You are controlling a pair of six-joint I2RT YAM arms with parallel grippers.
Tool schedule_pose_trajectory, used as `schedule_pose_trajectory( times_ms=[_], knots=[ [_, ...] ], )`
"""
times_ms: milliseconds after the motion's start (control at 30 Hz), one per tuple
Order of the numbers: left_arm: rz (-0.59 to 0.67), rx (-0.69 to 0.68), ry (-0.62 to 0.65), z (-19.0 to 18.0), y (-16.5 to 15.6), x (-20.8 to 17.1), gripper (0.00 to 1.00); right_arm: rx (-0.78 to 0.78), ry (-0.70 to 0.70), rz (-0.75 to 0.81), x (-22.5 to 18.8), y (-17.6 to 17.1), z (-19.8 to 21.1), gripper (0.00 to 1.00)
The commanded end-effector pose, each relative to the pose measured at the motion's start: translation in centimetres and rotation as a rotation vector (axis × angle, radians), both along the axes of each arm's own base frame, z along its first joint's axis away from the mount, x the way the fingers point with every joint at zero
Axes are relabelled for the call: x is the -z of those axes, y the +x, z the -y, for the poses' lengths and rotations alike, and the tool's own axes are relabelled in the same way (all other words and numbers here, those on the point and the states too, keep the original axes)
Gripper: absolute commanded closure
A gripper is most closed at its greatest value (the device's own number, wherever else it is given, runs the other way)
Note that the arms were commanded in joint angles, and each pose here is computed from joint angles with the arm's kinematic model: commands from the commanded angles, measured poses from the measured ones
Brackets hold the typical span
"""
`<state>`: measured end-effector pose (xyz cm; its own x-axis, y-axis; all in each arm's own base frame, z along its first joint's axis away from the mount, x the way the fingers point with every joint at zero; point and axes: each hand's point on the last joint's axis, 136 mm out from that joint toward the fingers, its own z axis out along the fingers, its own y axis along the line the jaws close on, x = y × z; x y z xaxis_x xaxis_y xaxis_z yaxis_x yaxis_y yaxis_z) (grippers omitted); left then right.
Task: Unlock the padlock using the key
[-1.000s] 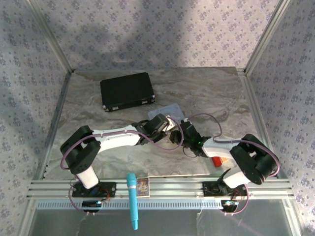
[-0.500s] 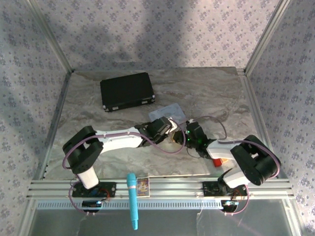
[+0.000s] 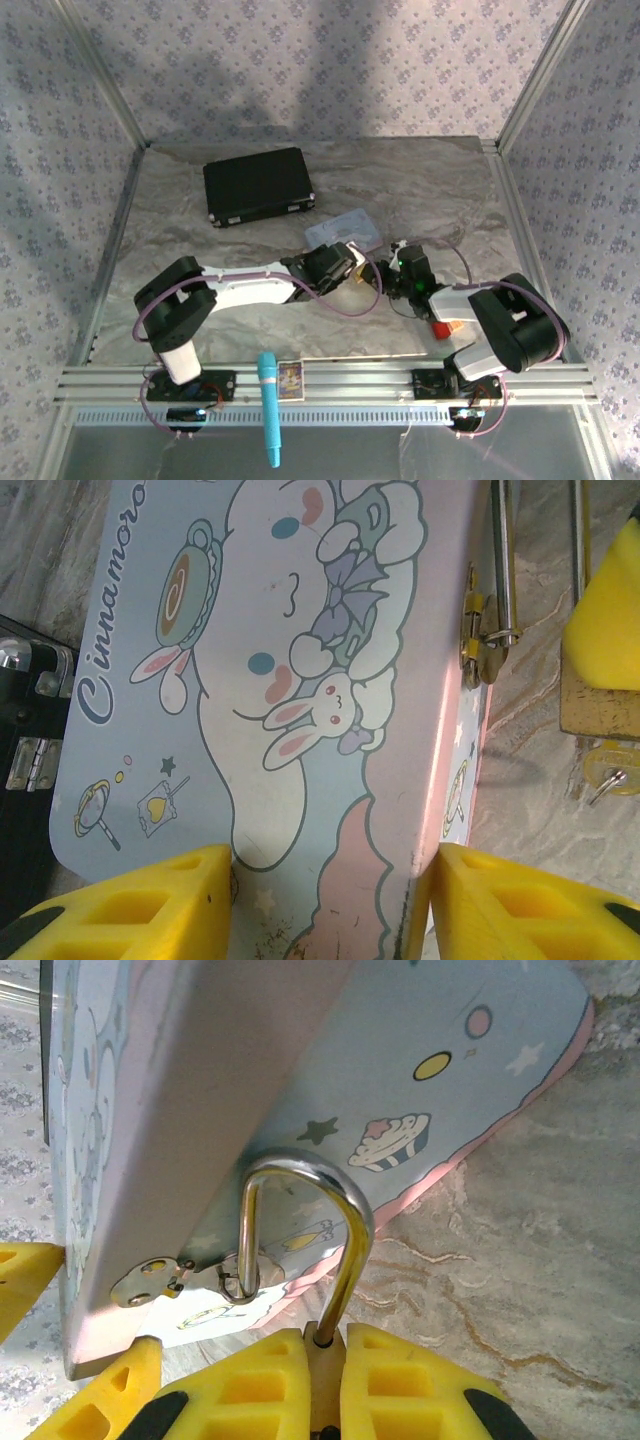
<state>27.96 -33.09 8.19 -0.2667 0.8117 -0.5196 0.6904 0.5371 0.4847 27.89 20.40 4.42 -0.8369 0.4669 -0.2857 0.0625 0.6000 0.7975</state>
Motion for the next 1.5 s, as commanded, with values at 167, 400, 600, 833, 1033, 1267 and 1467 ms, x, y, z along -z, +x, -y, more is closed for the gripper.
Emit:
schedule_pose_trajectory(
  times_ms=[167, 400, 600, 833, 1033, 1267, 1467],
  knots=[
    [-0.1, -0.062, 0.221, -4.4, -1.2, 5.1, 0.48, 0.087, -0.019, -0.169, 3.7, -1.7, 3.1, 0.92],
    [-0.109, -0.057, 0.181, -3.4, -1.8, 4.8, 0.48, 0.114, 0.075, -0.157, 2.1, 0.0, 2.7, 0.92],
    [-0.116, -0.049, 0.187, -2.9, -2.6, 5.0, 0.48, 0.246, 0.191, -0.156, 0.7, 0.7, 3.2, 0.92],
    [-0.116, -0.054, 0.179, -2.9, -2.6, 4.9, 0.48, 0.289, 0.132, -0.148, 0.2, 1.2, 4.6, 0.93],
    [-0.107, -0.043, 0.155, -2.7, -2.7, 4.3, 0.49, 0.309, 0.136, -0.22, 2.3, 0.6, 5.8, 0.93],
    [-0.114, -0.045, 0.164, -3.1, -2.9, 4.9, 0.49, 0.332, 0.206, -0.206, 2.1, 2.8, 5.4, 0.93],
    [-0.107, -0.099, 0.177, -3.9, -2.1, 5.1, 0.49, 0.238, 0.172, -0.227, 2.5, 2.1, 4.1, 0.93]
  ],
)
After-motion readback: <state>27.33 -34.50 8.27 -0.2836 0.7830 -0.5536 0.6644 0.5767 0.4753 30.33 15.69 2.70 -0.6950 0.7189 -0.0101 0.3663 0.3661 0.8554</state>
